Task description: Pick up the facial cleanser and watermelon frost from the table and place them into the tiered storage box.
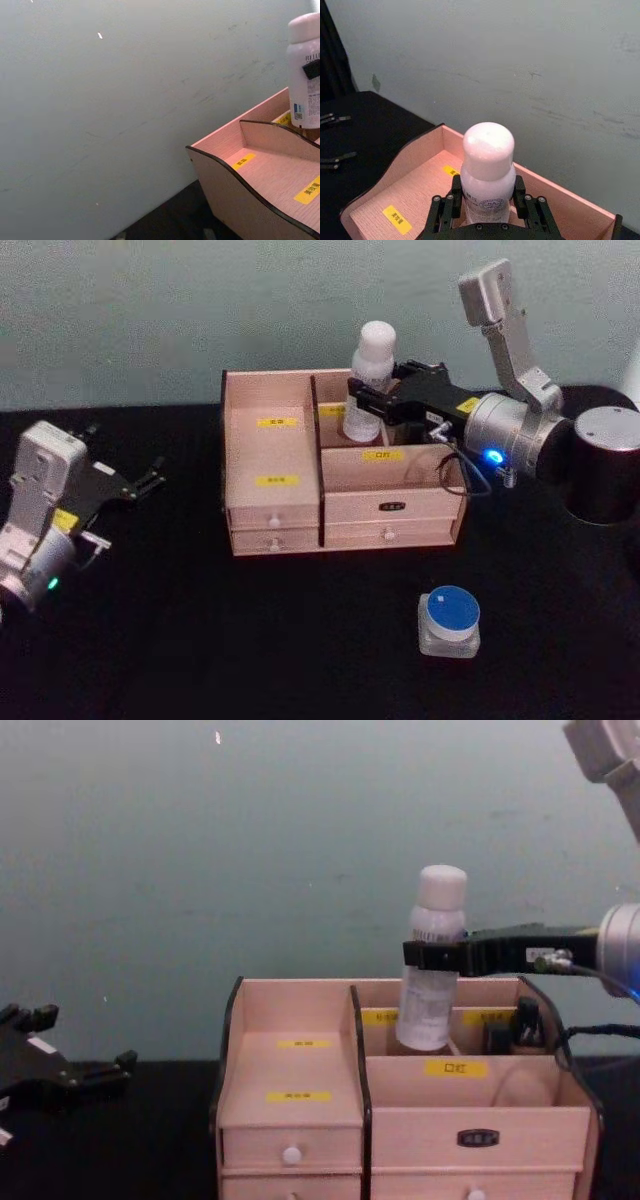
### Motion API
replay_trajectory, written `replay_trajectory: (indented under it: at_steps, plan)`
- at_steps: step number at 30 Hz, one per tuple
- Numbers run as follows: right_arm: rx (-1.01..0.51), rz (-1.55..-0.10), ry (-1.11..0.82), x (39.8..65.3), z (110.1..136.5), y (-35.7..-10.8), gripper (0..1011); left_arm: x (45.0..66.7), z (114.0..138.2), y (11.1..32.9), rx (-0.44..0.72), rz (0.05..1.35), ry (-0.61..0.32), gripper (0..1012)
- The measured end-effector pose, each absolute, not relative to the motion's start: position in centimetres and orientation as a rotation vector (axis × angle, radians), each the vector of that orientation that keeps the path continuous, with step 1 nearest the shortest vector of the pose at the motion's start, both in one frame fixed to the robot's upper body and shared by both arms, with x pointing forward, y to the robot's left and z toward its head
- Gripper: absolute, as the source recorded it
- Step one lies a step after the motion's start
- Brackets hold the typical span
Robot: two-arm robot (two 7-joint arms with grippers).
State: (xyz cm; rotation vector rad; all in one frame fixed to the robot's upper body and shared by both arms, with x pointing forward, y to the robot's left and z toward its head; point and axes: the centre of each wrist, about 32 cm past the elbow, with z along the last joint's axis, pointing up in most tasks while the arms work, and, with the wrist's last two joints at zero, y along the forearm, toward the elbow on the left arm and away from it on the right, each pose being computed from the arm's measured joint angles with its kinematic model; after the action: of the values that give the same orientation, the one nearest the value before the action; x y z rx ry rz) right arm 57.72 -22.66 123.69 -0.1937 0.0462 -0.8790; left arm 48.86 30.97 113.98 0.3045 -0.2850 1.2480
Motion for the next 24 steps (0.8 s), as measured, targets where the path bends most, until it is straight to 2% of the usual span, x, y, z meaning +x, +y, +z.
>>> replay_trajectory:
  at_steps: [24]
  plan:
    - [-0.216, -0.879, 0.089, 58.4, 121.4, -22.0, 607, 48.9, 114.0, 31.0, 0.304, 1.248, -0.285, 1001]
